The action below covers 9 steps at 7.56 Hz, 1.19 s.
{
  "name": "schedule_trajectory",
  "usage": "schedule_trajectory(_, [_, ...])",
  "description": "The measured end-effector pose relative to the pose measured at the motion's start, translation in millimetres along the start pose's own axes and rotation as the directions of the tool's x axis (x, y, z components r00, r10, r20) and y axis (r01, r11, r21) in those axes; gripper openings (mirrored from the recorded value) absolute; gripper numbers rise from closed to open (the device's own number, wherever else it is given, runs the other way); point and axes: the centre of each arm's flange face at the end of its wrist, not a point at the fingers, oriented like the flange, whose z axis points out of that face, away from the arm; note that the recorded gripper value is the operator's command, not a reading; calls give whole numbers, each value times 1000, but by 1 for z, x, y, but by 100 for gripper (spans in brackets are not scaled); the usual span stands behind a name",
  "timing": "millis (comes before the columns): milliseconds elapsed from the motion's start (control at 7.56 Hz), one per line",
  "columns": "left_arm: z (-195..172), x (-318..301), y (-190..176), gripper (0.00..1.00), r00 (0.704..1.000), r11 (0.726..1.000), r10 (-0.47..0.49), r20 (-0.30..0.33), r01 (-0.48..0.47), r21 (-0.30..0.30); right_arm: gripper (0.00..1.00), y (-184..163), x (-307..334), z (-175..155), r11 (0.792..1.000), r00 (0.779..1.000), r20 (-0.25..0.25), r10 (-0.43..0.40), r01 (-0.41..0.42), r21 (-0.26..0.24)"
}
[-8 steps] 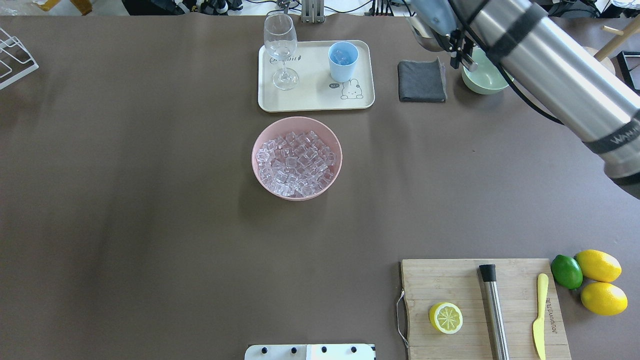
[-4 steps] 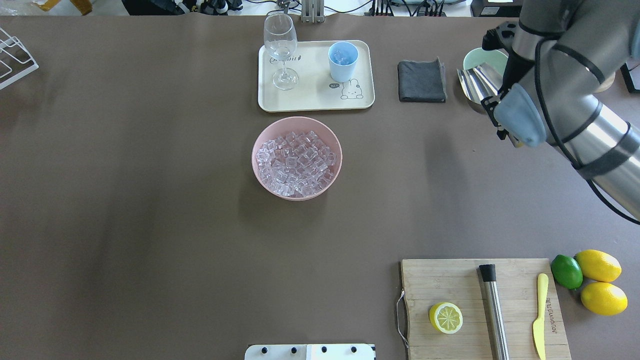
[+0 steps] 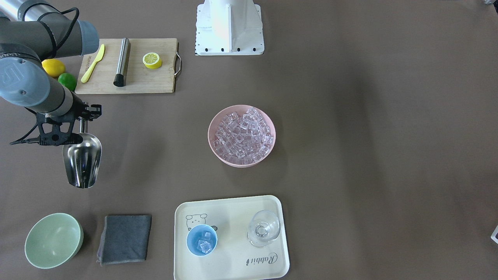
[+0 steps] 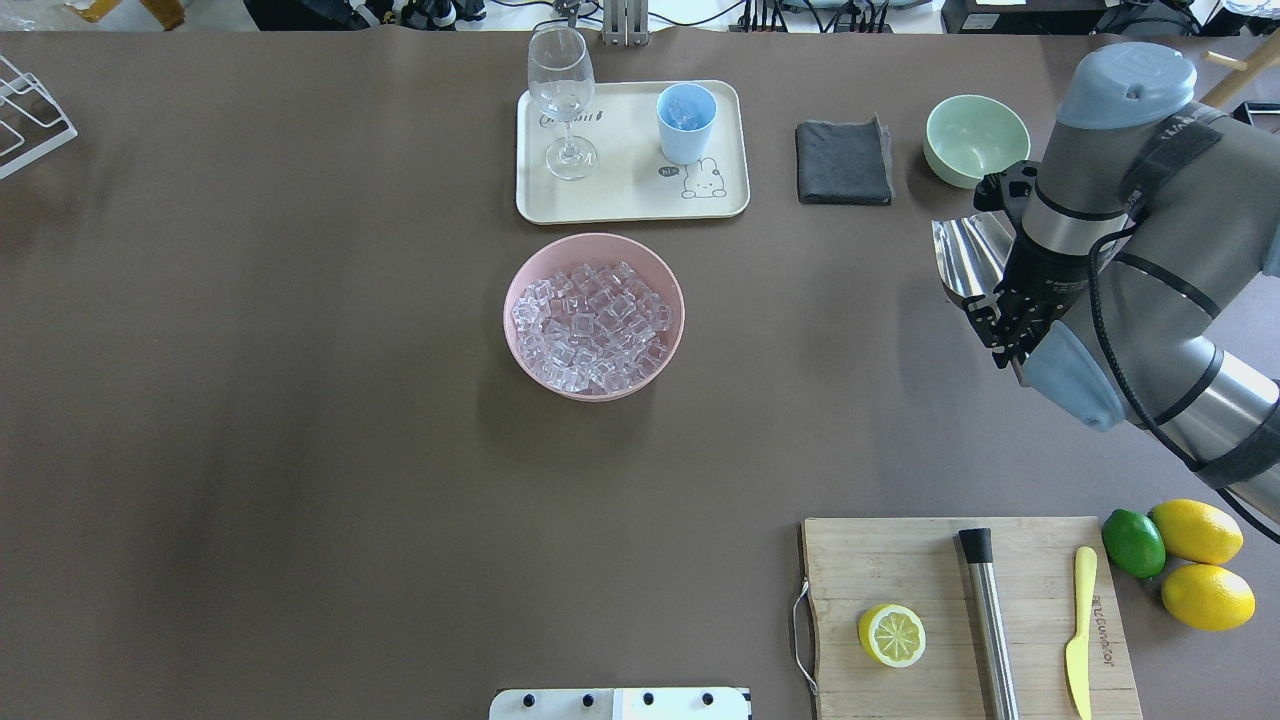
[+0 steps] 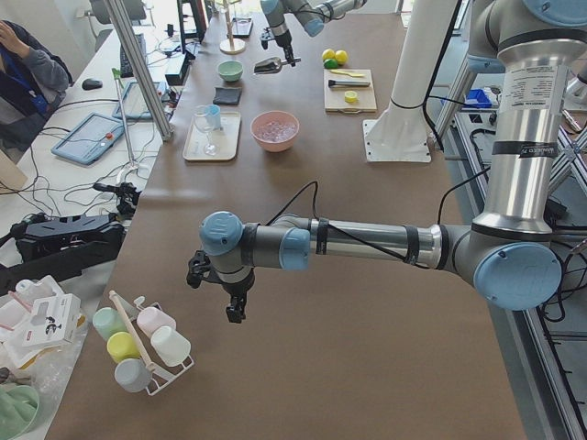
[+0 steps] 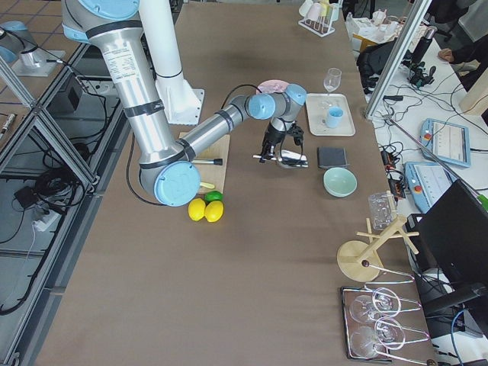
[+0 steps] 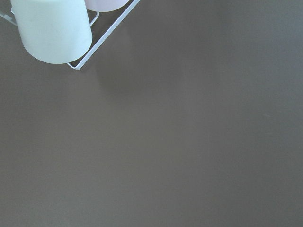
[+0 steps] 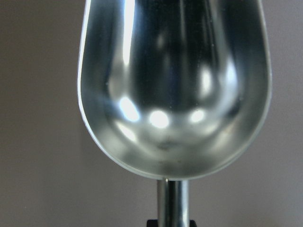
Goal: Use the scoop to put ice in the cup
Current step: 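Carry the empty scoop back and lower it onto the table with the right gripper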
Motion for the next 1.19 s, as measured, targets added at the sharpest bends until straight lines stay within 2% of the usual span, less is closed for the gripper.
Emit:
schedule_trajectory(265, [1,0,0,97,1000,1000,2,1,-2,-2,0,5,-5,12,999,999,2,37,-37,-7])
schedule_trajectory(529, [1,1,0,97,1000,1000,3,2,-3,-1,0,16,-22,30,998,998,-6,60,-60,-36])
schedule_trajectory(1059, [0,2,0,97,1000,1000,5,1,-5,0,0,31,-42,62,996,999,-32,33,-36,-87])
schedule_trajectory(1191, [0,3,-1,97,1000,1000,6,1,-6,1,9,32,-42,65,995,999,-35,33,-36,-93])
